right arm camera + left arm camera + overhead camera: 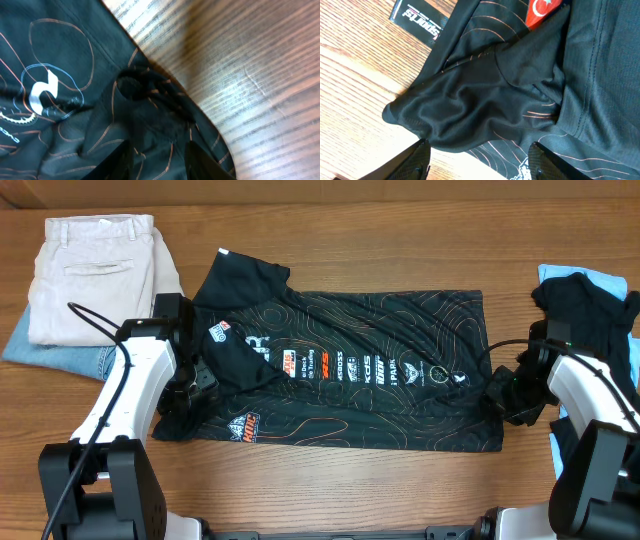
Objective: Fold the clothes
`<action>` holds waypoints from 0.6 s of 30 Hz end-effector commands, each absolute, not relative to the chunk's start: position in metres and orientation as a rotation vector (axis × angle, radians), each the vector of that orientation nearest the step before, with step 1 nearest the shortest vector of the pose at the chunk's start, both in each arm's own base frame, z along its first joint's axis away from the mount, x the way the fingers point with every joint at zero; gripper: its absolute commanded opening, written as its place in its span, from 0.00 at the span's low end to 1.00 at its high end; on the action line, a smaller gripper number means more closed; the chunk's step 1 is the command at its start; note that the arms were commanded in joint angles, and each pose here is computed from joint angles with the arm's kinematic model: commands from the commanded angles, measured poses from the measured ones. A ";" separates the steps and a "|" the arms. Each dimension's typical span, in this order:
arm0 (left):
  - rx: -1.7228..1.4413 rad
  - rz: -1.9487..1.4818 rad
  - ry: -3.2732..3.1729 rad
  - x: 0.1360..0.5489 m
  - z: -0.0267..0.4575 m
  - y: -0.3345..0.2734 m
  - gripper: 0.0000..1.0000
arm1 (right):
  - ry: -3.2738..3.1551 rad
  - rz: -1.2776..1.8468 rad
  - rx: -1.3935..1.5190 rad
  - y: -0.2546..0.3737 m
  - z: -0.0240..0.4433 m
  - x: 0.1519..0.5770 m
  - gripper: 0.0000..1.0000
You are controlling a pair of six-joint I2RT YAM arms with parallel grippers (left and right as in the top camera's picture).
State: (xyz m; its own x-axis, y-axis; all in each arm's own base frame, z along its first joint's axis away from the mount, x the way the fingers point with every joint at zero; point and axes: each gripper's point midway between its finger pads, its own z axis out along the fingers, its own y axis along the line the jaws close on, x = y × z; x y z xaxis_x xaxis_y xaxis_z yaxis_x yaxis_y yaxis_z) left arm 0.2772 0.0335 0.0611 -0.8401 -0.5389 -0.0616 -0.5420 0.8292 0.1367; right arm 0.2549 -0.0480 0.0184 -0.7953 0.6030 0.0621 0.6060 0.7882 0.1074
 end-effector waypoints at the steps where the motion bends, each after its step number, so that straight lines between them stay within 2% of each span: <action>1: -0.878 0.206 2.962 0.283 0.068 0.033 0.66 | -2.936 -0.198 -1.000 -0.046 0.012 0.250 0.37; 18: -0.867 0.207 2.967 0.282 0.068 0.033 0.66 | -2.968 -0.197 -1.010 -0.048 0.009 0.256 0.37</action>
